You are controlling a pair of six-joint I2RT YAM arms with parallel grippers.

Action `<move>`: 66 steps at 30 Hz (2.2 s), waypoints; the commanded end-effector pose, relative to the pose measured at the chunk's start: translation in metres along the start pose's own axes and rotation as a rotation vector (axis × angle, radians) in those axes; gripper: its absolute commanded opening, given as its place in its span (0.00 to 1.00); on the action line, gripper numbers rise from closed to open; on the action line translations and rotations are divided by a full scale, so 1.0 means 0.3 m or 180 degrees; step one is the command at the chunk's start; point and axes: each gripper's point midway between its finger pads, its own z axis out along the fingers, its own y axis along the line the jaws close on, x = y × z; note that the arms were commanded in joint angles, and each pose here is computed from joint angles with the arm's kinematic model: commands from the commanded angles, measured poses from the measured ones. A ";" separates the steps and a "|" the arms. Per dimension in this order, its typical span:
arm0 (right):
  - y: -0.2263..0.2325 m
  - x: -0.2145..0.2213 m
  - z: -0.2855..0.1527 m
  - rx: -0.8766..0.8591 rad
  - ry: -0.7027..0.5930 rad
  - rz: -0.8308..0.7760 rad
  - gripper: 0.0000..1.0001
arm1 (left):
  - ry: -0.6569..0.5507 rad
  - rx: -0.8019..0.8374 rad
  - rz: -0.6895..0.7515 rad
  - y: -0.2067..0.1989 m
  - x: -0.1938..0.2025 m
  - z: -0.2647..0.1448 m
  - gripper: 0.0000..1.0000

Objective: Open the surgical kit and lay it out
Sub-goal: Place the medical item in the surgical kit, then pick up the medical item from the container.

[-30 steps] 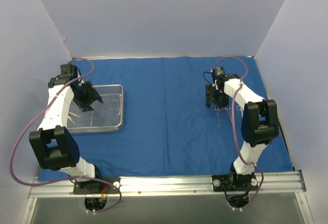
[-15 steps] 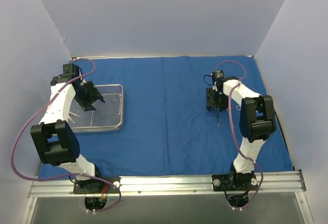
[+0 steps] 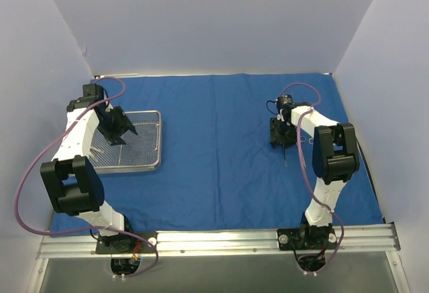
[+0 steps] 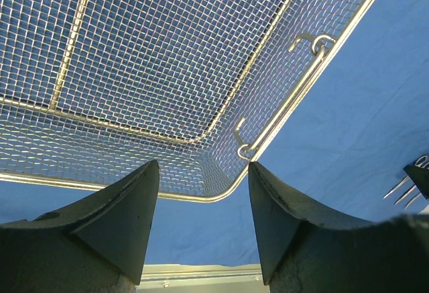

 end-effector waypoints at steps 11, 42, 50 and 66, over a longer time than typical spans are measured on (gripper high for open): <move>0.004 0.052 0.021 -0.0040 0.0199 -0.0018 0.37 | -0.0138 0.0153 0.0032 -0.040 -0.059 -0.009 0.64; 0.293 -0.040 -0.405 -0.0812 -0.0538 -0.0450 0.47 | -0.0460 -0.1371 -0.0365 0.550 -0.430 0.150 0.55; 0.266 -0.030 -0.384 -0.0796 -0.0487 -0.0394 0.47 | -0.0339 -0.1673 -0.0203 0.617 -0.475 0.216 0.51; 0.237 -0.003 -0.369 -0.0794 -0.0411 -0.0275 0.46 | -0.0093 -0.1819 -0.0159 0.618 -0.433 0.339 0.37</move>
